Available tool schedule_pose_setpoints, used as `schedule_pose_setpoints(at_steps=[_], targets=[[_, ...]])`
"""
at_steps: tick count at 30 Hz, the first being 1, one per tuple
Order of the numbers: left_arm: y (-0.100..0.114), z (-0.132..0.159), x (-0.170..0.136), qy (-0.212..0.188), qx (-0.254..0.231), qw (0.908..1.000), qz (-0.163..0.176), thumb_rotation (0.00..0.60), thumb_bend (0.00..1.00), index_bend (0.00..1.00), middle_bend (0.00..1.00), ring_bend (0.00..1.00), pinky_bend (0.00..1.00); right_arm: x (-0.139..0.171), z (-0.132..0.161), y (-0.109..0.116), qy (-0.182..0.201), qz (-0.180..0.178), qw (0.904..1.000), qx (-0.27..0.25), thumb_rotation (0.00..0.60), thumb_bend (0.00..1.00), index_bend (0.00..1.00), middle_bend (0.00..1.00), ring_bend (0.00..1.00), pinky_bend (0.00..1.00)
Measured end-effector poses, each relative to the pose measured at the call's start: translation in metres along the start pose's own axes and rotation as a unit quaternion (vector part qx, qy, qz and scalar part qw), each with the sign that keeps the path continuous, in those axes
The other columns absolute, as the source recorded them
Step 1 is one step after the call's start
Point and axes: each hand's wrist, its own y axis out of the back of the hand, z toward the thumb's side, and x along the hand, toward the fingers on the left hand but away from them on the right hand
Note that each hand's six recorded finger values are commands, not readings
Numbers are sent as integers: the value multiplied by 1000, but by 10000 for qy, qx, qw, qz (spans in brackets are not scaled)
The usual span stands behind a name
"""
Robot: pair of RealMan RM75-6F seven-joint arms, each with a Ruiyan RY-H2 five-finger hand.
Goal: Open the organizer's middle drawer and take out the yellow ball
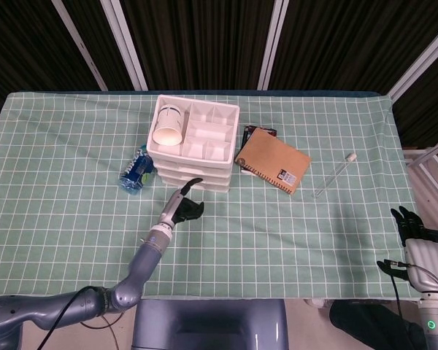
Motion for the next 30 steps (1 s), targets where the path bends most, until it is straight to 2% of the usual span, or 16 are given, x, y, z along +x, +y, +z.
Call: schedule_pose_setpoints(at_steps=[19,30], targets=[[-3,-1,11,28,-72,10000,-43,600,526,191,996,984,1000,0,0,0,-15,16,10000,-14,600,63,0,0,0,227],[-6,-5,8,41,-18,9999,-122,600,526,213,997,985,1000,1,1,0,-26,20,10000,-10,600,63,0,0,0,227]])
